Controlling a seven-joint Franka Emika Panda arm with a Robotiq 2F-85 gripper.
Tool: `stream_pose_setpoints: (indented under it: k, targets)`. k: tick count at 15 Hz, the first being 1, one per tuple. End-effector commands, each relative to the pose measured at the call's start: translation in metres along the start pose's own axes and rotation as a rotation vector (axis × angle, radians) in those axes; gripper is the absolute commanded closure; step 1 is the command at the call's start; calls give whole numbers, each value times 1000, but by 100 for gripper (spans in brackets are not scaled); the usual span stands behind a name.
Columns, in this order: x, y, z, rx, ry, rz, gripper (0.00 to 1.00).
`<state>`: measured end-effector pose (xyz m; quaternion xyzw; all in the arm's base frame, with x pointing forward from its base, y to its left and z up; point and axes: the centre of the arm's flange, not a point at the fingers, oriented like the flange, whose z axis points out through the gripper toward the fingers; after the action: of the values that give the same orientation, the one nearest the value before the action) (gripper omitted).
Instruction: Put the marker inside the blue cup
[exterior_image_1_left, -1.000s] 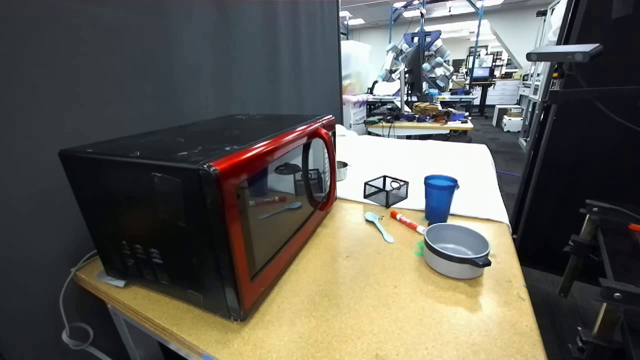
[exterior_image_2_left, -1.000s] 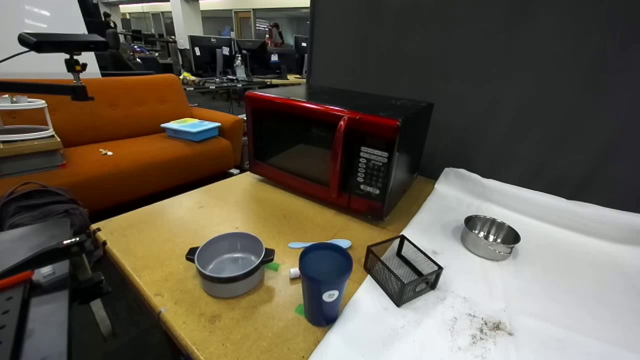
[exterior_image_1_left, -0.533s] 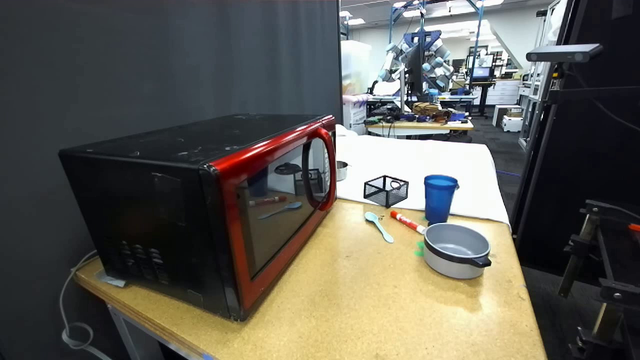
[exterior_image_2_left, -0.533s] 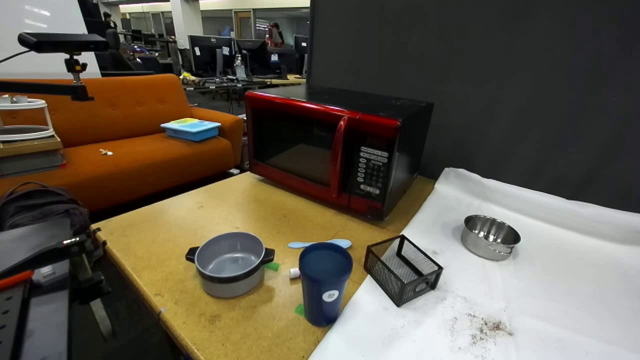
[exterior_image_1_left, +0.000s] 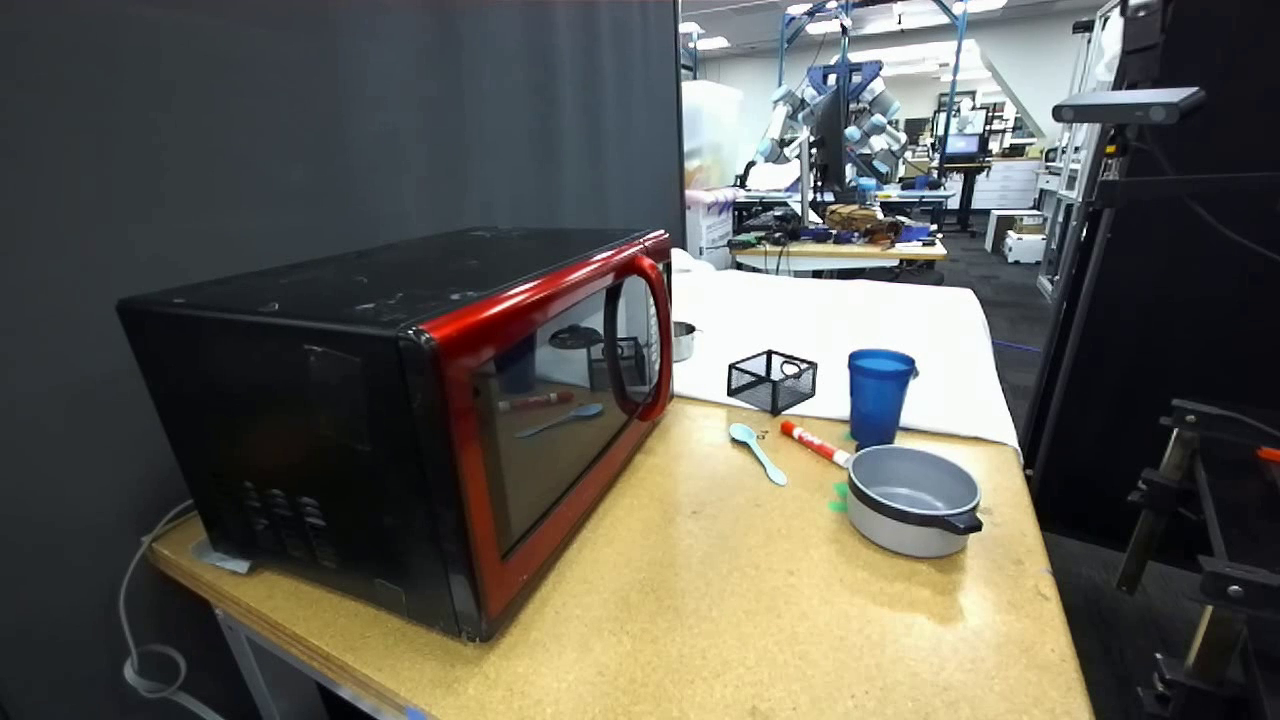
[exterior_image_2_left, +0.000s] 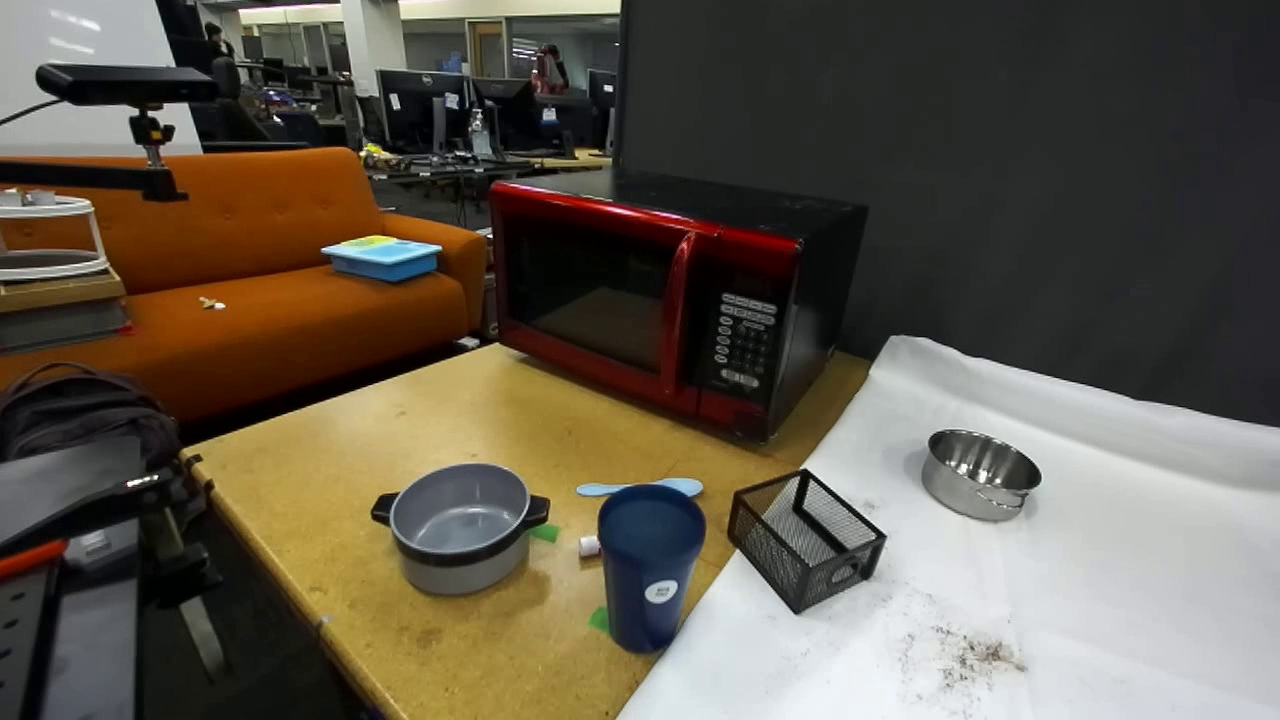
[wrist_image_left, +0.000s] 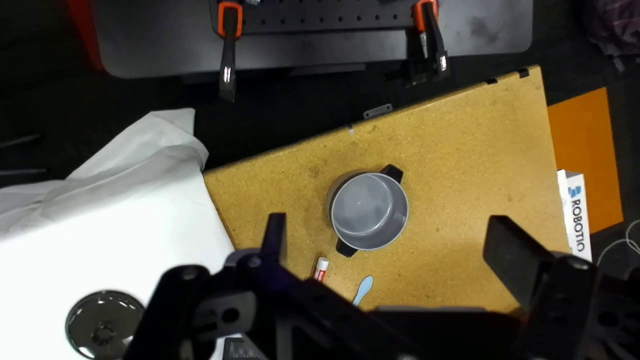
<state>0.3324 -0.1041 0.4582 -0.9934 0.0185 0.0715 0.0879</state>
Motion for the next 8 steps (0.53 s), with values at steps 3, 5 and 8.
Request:
stream_pose_setpoints:
  k: [3,5,8]
  targets:
    - [84,-15,25,-74,-26,-169,0]
    - [106,-14,42,-72,-47,-221,0]
    - [130,-15,63,-69,-74,-284,0]
